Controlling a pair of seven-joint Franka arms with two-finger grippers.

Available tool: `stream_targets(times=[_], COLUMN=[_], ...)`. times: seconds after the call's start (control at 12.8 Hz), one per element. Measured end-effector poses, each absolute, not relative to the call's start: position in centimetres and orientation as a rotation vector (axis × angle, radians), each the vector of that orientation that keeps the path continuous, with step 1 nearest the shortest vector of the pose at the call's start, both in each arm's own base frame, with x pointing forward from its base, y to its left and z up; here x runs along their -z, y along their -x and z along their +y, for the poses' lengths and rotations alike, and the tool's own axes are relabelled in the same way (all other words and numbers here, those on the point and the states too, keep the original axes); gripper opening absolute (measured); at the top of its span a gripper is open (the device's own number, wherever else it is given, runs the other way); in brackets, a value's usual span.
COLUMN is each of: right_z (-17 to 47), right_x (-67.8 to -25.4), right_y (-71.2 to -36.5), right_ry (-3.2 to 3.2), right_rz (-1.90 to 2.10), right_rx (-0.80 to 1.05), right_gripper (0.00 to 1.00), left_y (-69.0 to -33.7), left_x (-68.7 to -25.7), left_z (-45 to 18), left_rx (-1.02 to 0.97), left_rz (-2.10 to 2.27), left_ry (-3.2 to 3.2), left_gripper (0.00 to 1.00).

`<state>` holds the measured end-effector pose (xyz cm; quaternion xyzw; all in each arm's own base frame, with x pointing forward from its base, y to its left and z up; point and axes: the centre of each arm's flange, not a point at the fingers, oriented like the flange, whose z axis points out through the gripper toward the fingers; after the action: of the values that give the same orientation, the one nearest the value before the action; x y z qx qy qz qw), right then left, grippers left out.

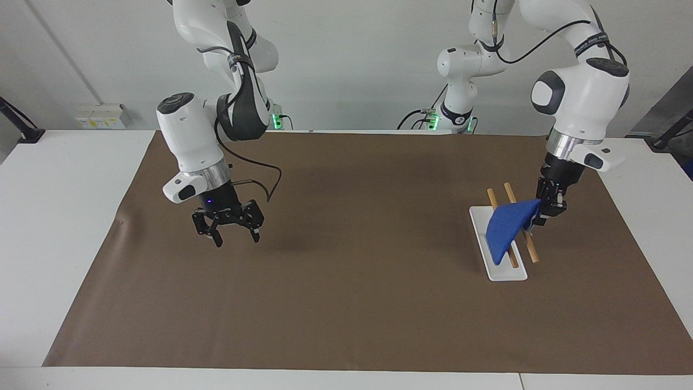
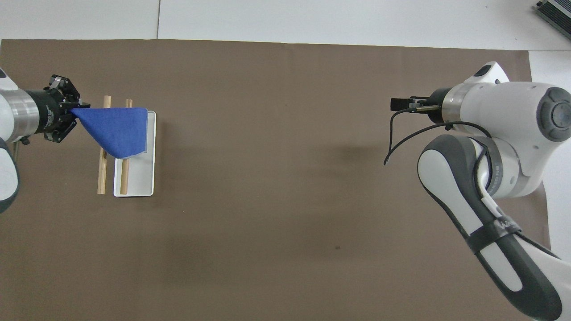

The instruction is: Right arm passes towel to left arm to hang

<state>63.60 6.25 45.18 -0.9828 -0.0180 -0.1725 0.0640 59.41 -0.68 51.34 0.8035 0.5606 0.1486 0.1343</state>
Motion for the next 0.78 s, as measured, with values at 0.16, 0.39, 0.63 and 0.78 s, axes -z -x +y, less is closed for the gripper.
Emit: stream_targets(times=[0.16, 0.39, 0.63, 0.78], right_z=[5.4, 2.4, -1.2, -2.7], right_x=[-47.2, -52.3, -57.0, -59.3], right_y=[-63.6, -62.5, -60.2, -58.5], right_ry=[3.041, 3.109, 3.131, 3.13], right_rz=[-0.108, -0.073, 0.018, 0.056], right_rx=[0.443, 0.337, 0.24, 0.196], right_gripper=[1.0, 1.0, 1.0, 1.0], left_y=[-59.6, -59.7, -59.7, -59.7], left_x=[-52.5, -52.9, -52.5, -52.2], left_z=[1.9, 2.5, 2.4, 2.4], left_rx=[-0.476, -0.498, -0.491, -0.484], left_rz=[1.592, 1.529, 1.522, 1.523], left_ry=[-2.353, -2.401, -2.413, -2.417], left_gripper=[0.02, 0.02, 0.02, 0.02])
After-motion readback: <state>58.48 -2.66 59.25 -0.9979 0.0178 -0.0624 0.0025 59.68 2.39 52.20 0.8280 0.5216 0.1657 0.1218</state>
